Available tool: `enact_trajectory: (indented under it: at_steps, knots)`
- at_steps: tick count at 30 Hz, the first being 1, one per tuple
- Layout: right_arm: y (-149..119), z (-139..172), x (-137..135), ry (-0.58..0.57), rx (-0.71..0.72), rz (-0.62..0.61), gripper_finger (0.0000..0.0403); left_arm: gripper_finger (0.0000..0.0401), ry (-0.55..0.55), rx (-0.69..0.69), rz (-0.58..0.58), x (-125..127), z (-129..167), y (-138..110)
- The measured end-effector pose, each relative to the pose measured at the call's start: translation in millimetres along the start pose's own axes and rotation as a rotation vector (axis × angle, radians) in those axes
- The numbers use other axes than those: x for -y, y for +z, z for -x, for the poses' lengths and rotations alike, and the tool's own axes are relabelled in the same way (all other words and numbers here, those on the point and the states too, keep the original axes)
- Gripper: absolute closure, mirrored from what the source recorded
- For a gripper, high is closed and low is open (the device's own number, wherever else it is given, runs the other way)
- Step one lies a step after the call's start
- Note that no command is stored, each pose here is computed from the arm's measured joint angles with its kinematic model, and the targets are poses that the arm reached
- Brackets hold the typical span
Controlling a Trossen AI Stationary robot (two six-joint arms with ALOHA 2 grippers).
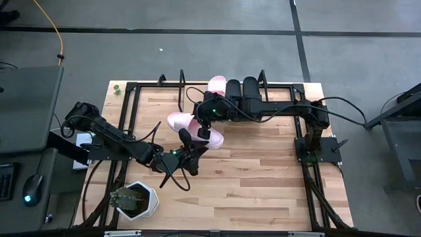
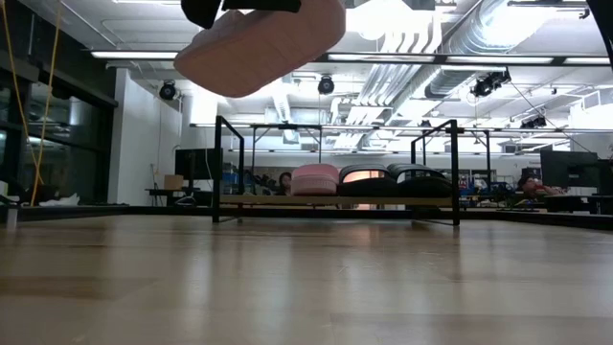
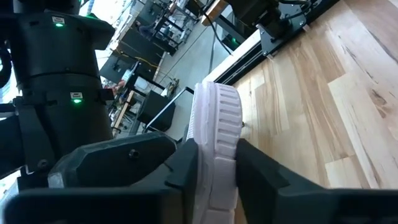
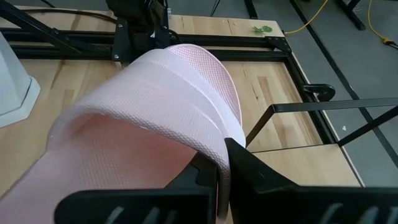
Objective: Pick and place slides into the shelf
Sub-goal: Put the pink slide on the shelf
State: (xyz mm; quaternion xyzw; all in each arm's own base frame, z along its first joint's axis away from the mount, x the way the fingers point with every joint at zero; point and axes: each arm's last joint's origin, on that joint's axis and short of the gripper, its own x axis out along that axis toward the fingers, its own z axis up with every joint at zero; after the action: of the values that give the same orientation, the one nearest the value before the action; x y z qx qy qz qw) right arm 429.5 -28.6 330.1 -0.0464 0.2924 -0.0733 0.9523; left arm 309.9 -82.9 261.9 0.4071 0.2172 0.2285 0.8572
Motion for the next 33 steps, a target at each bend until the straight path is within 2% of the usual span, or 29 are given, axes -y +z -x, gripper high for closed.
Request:
enact_trajectory:
  at_steps: [3, 5, 12, 17, 33]
  knots:
    - [0.0, 0.0, -0.2, 0.000, 0.000, 0.000, 0.0403, 0.0354, -0.001, 0.000, -0.011, 0.1, 0.1, 0.0]
    - [-0.2, -0.5, -0.3, 0.000, -0.001, 0.000, 0.0403, 0.0362, -0.001, 0.000, -0.011, 0.1, 0.1, 0.0]
    - [-0.5, -1.2, -0.8, 0.015, -0.001, 0.000, 0.0403, 0.0352, -0.004, -0.004, -0.018, 0.7, 0.2, -0.6]
    - [-0.6, -1.4, -0.8, 0.015, -0.002, 0.000, 0.0403, 0.0365, -0.004, -0.005, -0.020, 0.7, 0.2, -0.6]
    - [-4.0, -1.9, -0.8, 0.017, -0.035, 0.019, 0.0396, 0.0366, -0.003, -0.029, -0.049, 2.0, 0.4, -2.9]
